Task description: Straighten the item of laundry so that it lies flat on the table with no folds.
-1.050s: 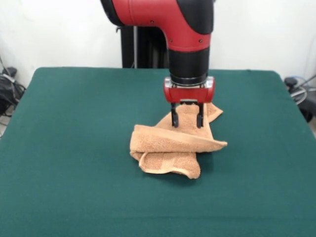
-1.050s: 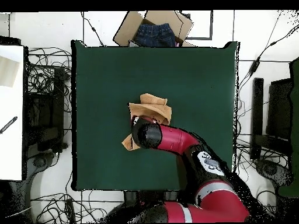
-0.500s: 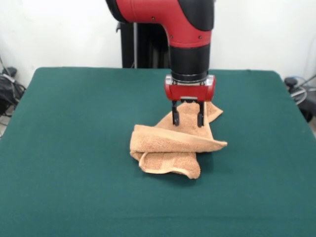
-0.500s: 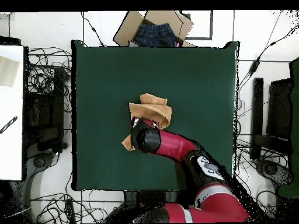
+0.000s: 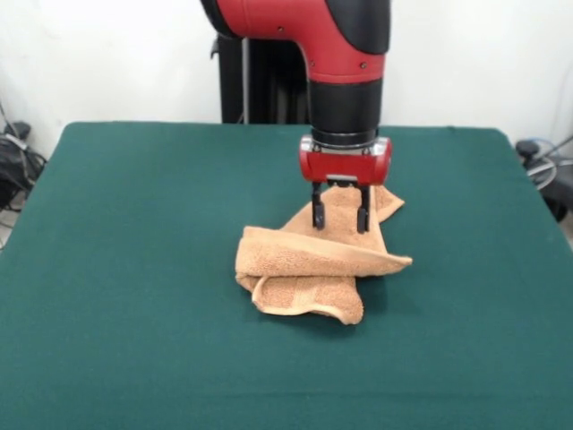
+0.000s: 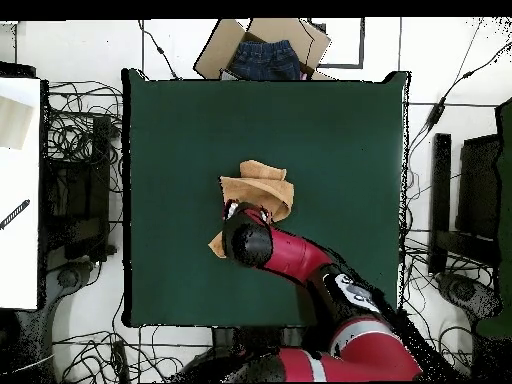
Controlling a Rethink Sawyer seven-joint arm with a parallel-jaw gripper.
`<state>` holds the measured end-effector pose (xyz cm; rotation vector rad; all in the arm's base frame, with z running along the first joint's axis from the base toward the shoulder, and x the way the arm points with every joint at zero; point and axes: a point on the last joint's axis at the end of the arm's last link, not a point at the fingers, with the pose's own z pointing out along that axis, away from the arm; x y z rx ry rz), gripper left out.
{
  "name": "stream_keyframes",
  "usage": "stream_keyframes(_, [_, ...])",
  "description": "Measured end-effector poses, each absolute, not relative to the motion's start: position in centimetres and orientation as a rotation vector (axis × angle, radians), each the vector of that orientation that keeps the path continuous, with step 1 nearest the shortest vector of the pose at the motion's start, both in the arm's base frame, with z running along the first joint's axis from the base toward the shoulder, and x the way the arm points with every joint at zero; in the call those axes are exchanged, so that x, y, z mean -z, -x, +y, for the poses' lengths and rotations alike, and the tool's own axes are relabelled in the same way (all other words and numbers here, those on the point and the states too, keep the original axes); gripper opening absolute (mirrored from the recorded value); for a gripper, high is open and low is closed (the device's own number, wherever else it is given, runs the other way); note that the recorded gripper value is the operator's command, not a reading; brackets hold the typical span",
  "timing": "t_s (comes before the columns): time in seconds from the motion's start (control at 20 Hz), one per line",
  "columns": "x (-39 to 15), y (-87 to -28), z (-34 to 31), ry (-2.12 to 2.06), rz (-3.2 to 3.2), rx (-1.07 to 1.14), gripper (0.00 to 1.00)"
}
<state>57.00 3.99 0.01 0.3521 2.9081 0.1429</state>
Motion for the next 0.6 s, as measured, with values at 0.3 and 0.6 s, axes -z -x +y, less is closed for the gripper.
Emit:
stream_keyframes(0.3, [0.0,-56.8,4.6,-0.404,2.918,-0.087,1.0])
stream_keyframes(0.6, [0.5,-55.8,5.9,-0.477,2.944,0.027,1.0])
